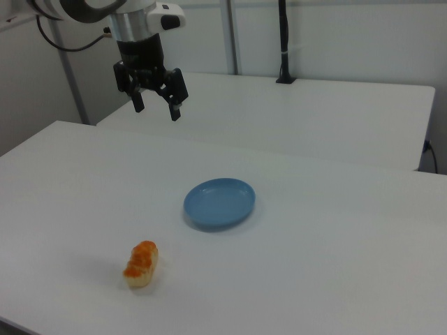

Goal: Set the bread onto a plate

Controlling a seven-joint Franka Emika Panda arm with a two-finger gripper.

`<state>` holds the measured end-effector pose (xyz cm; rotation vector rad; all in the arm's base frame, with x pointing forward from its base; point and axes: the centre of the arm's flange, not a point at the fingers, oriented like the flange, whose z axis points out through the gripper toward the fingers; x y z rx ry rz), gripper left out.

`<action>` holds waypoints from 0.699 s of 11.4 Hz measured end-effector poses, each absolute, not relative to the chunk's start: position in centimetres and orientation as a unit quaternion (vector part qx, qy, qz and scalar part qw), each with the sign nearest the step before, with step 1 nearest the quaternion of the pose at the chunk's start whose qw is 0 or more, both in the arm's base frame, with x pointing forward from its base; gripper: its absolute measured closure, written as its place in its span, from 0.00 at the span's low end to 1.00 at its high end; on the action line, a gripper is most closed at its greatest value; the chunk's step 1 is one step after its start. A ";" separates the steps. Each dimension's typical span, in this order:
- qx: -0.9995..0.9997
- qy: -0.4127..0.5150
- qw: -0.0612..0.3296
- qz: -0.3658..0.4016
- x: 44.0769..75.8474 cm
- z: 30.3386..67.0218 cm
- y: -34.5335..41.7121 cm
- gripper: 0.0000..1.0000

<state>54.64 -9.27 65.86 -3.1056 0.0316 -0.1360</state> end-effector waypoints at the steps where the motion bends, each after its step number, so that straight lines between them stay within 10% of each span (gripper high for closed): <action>1: -0.999 0.010 0.016 -0.043 54.6 65.8 -9.3 0.00; 8: -0.999 -0.012 0.017 -0.036 54.8 65.3 -8.4 0.00</action>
